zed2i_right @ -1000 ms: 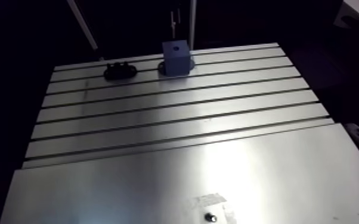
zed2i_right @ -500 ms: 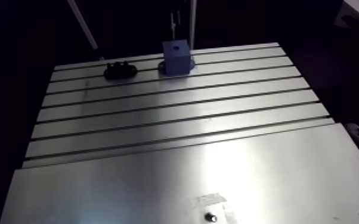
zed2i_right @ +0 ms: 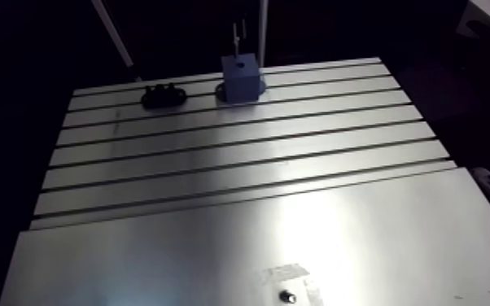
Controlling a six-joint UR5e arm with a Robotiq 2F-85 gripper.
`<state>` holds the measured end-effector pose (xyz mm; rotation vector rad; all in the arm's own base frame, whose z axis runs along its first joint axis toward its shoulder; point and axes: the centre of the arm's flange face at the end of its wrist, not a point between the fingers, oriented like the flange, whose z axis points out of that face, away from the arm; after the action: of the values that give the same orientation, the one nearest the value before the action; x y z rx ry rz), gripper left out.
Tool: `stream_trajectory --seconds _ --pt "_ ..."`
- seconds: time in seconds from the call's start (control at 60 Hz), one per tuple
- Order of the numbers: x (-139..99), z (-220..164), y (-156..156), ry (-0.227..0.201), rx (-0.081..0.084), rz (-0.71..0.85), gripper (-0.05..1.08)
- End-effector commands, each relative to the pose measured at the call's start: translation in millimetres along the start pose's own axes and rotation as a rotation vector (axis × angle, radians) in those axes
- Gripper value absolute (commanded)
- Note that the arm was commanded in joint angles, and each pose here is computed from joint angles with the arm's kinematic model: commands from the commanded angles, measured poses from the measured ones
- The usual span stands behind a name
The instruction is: Pick up the M10 bolt and insert it into the hex recess until seated.
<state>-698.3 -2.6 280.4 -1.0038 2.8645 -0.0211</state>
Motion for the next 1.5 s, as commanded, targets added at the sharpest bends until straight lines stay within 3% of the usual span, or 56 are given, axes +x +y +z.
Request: stream_trajectory --seconds 0.017,1.5 --pt "-0.4 2.4 1.2 0.008 -0.009 -0.002 0.99" --pt "-4.9 10.6 3.2 0.001 0.003 0.005 0.99"
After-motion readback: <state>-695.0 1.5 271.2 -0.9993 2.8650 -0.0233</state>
